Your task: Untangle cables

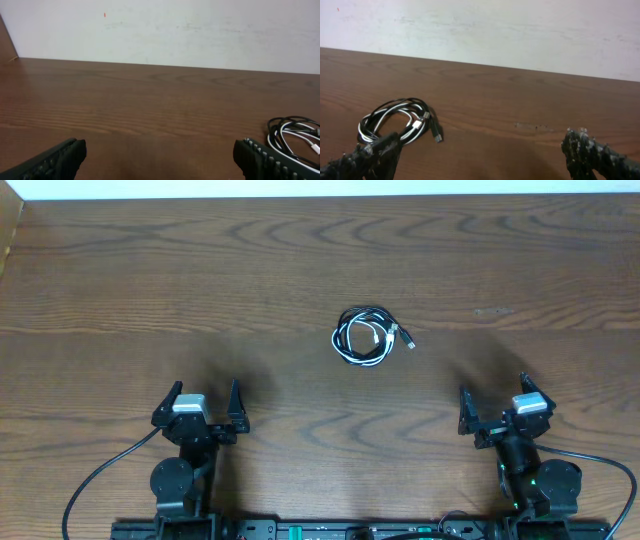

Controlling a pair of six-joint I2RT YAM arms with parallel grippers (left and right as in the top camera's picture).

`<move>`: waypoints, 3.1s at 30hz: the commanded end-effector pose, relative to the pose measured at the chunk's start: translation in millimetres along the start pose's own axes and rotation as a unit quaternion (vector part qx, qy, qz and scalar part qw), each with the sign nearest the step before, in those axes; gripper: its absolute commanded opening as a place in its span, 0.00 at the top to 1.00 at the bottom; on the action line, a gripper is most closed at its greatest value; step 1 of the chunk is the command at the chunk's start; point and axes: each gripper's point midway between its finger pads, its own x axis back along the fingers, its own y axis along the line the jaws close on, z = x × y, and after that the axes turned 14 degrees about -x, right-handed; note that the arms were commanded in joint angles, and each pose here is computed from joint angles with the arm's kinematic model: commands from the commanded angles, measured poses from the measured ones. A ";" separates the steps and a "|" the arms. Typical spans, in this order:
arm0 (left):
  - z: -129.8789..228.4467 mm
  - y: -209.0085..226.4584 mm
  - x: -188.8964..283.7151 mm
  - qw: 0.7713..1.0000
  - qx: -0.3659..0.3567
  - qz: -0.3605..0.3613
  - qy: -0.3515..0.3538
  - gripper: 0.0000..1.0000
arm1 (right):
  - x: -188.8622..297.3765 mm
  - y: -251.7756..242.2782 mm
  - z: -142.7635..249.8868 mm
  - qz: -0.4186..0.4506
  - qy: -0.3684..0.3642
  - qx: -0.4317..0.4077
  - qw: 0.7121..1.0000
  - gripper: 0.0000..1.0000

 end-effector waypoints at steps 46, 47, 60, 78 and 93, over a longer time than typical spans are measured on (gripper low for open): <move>14.4 -5.6 -0.6 1.000 -0.007 0.012 0.022 0.01 | 0.0 1.1 1.4 -0.004 0.002 -0.005 1.000 0.01; 14.4 -5.6 -0.6 1.000 -0.007 0.012 0.022 0.01 | 0.0 1.2 1.5 -0.004 0.002 -0.005 1.000 0.01; 14.4 -5.6 -0.6 1.000 -0.007 0.012 0.022 0.01 | 0.1 -3.3 0.8 0.009 0.000 0.010 1.000 0.01; 8.2 -5.9 -0.8 1.000 -0.008 0.014 0.009 0.01 | 0.9 -13.0 -12.4 0.040 -0.028 0.024 0.999 0.01; -29.8 -22.6 7.3 0.995 0.051 0.075 -0.038 0.01 | -7.9 1.0 -9.2 0.005 0.027 0.013 1.000 0.01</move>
